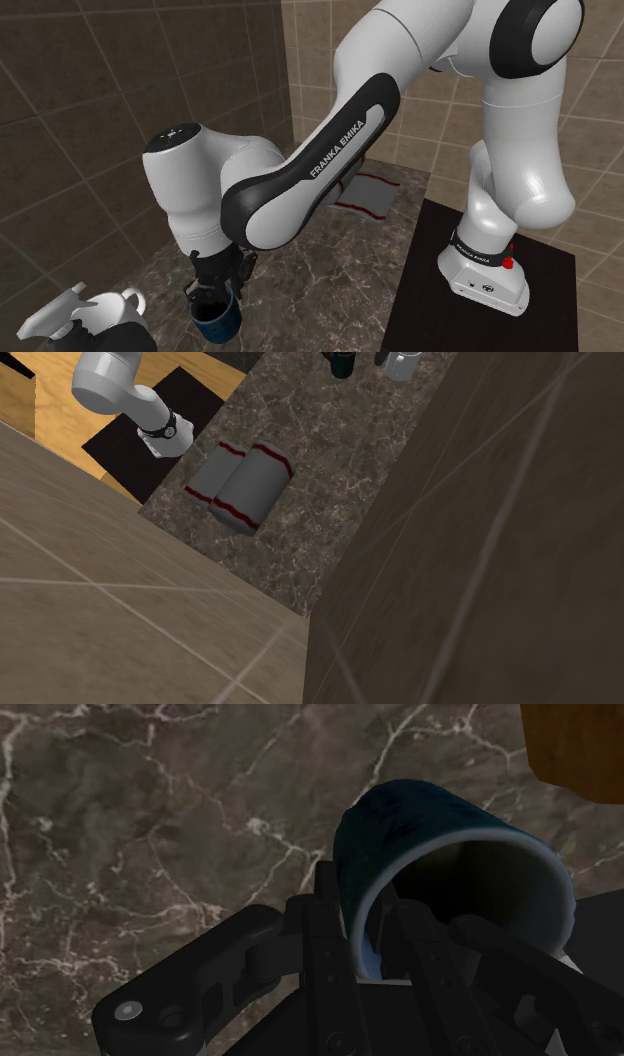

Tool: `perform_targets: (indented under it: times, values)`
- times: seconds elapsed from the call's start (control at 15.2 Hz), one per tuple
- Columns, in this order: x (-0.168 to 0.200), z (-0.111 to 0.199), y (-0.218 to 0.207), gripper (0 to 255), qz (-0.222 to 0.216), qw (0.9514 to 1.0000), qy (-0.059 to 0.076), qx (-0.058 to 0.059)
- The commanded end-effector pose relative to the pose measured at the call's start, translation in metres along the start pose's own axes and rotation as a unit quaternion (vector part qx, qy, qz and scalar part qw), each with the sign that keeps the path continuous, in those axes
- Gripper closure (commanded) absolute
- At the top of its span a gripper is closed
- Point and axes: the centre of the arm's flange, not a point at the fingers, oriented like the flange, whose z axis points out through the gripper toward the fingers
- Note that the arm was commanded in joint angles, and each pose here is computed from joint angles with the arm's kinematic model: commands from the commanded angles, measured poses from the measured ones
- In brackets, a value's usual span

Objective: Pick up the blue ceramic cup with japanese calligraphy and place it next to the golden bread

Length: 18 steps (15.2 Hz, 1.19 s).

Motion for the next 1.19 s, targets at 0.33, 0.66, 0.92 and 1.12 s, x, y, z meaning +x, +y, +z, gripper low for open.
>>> perform_targets:
  times: [0.33, 0.66, 0.92, 1.12]
  values:
    - [0.000, 0.000, 0.000, 0, 0.000, 1.0000, 0.000, 0.000]
    - [0.000, -0.040, 0.000, 0, 0.000, 1.0000, 0.000, 0.000]
    - [0.000, -0.050, 0.000, 0, 0.000, 1.0000, 0.000, 0.000]
    - [0.000, -0.050, 0.000, 0, 0.000, 1.0000, 0.000, 0.000]
